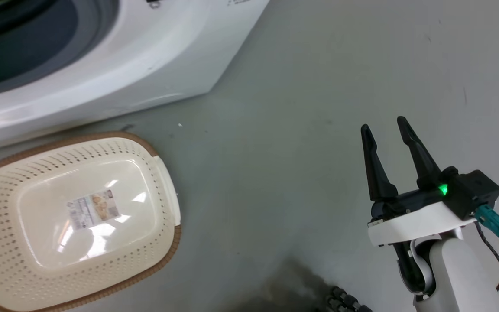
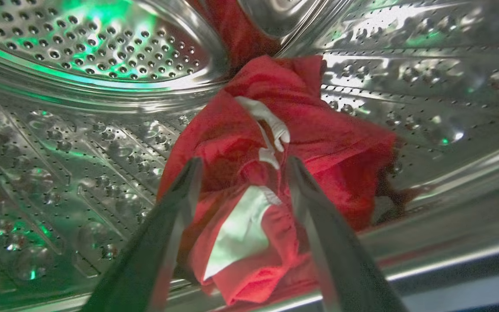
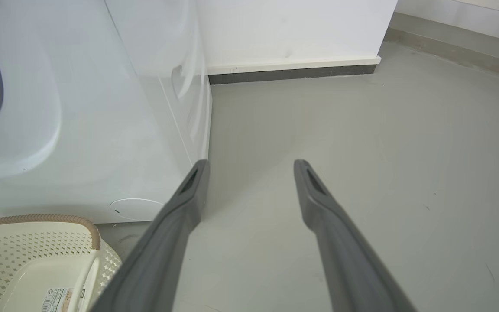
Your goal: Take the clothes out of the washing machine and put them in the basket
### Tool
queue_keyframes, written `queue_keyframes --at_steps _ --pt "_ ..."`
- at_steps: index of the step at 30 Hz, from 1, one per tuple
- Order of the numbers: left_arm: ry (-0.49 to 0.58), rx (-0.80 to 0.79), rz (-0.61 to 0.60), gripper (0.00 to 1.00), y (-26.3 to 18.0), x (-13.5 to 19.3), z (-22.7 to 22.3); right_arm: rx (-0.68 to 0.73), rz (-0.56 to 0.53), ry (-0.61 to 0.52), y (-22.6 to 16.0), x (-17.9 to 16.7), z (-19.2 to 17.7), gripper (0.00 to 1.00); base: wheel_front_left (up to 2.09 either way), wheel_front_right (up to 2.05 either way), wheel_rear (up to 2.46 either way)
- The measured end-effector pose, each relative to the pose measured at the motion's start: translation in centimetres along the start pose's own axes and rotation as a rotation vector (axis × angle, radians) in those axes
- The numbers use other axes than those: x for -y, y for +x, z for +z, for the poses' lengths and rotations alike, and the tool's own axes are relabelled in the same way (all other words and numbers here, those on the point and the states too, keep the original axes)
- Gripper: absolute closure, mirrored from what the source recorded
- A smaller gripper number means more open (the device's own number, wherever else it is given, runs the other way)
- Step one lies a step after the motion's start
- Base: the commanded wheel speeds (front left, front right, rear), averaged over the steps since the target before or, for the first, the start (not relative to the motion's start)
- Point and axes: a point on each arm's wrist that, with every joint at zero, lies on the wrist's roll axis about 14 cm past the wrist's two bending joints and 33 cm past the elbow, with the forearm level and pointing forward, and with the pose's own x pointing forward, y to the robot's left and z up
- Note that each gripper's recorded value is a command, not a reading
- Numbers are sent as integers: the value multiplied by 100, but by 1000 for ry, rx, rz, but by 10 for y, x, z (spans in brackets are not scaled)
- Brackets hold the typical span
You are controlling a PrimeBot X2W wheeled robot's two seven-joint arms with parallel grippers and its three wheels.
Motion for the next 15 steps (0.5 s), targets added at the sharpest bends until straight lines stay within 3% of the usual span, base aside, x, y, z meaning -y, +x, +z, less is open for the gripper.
queue_keyframes --at_steps 15 --pt "29 -335 -12 0 49 -8 -70 -75 -28 18 14 9 -30 0 0 0 0"
